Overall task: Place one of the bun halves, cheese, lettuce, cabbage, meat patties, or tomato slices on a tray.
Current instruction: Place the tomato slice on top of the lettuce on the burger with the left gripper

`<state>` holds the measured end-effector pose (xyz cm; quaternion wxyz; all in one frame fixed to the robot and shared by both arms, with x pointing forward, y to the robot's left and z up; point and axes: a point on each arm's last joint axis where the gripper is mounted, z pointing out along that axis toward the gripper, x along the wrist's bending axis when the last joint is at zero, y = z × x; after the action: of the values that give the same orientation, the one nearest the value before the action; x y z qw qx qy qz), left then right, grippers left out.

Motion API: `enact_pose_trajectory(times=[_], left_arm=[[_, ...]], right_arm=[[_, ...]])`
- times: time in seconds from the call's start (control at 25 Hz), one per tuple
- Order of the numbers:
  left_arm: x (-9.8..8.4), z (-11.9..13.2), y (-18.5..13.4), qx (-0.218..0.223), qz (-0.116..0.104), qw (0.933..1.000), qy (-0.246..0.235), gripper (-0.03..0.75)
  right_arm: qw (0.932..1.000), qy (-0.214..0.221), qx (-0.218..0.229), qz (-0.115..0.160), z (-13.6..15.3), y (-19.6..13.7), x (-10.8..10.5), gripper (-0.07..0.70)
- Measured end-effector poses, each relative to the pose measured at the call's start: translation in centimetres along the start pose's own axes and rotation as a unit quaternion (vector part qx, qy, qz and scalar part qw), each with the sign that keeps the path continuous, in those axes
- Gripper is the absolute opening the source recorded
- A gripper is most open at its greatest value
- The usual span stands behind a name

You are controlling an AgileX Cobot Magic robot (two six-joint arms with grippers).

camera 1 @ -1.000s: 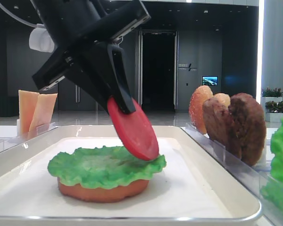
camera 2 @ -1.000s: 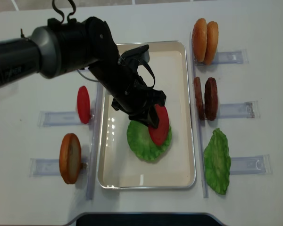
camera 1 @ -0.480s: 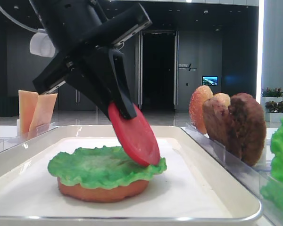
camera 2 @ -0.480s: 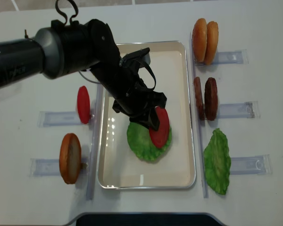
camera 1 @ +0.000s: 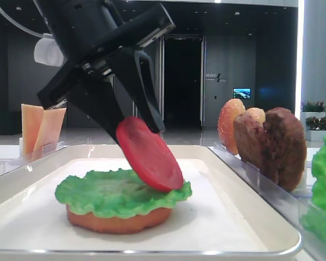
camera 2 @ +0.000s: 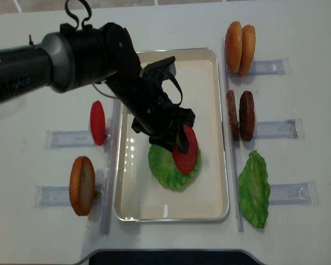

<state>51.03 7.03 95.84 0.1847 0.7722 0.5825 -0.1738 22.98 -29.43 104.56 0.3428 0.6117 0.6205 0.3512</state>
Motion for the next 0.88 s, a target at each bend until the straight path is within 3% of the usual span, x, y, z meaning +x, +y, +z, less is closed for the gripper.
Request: enact_pose_trajectory(times=[0.2, 0.36, 0.6, 0.88], left_arm=[[0.00, 0.02, 0.00, 0.000, -0.001, 1.0000, 0.000, 0.391], [0.00, 0.02, -0.06, 0.004, -0.001, 1.0000, -0.001, 0.447], [0.19, 0.02, -0.17, 0.010, -0.005, 0.9999, 0.010, 0.504], [0.20, -0.35, -0.47, 0.020, -0.004, 0.9996, 0.018, 0.517]], right_arm=[[1.0000, 0.000, 0.000, 0.000, 0.00, 0.00, 0.00, 0.577], [1.0000, 0.000, 0.000, 0.000, 0.00, 0.00, 0.00, 0.577], [1.0000, 0.000, 0.000, 0.000, 0.00, 0.00, 0.00, 0.577], [1.0000, 0.000, 0.000, 0.000, 0.00, 0.00, 0.00, 0.577]])
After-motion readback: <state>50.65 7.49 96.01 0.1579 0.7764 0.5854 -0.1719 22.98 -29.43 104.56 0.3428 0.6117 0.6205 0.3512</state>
